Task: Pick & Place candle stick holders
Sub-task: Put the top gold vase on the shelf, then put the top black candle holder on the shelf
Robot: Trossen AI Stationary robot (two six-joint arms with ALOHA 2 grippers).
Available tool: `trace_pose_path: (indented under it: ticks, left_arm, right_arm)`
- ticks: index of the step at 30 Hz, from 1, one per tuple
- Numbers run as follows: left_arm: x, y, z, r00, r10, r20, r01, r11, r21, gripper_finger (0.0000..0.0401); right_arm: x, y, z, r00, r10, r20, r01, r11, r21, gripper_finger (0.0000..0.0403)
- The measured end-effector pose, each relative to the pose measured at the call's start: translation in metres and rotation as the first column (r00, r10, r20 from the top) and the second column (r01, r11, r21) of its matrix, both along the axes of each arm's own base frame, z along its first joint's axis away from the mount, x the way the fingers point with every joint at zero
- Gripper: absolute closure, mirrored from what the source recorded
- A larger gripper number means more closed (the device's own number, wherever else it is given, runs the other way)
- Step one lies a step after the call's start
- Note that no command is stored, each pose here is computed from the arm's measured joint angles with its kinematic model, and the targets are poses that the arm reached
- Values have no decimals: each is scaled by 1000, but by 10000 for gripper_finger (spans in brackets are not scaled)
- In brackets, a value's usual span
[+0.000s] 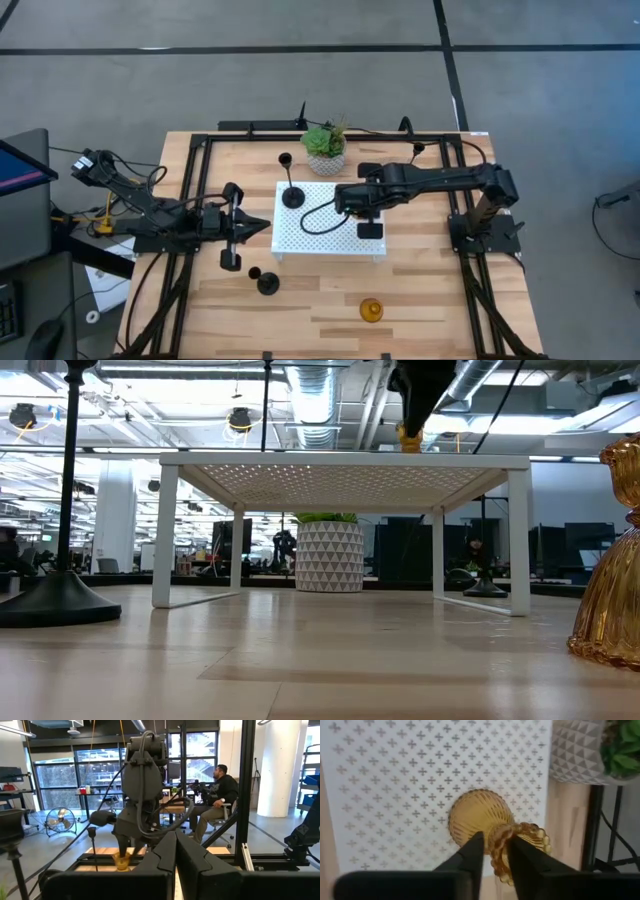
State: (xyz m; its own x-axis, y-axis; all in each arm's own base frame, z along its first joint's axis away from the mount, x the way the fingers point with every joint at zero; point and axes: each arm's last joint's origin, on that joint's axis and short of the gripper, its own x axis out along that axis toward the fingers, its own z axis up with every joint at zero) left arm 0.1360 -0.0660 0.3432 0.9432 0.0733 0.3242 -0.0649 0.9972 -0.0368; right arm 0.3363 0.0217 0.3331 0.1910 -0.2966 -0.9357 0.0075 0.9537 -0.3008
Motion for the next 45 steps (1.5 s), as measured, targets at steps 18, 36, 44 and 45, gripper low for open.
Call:
trace_pose_path:
  ticks: [18,36,44,45]
  left_arm:
    - [0,0,0,1000,-1,0,1,1000,-4,394]
    - [0,0,0,1000,-1,-2,1,1000,-2,394]
    - [0,0,0,1000,-1,-2,1,1000,-2,394]
    - [0,0,0,1000,-1,-2,1,1000,-2,394]
  right_arm:
    - [-5,-3,6,999,-22,-25,20,997,-70,208]
    - [-22,4,94,962,-63,264,68,998,-8,285]
    - [-38,29,124,922,1,387,-9,1000,19,369]
    - [-43,31,127,919,10,394,-20,1000,20,382]
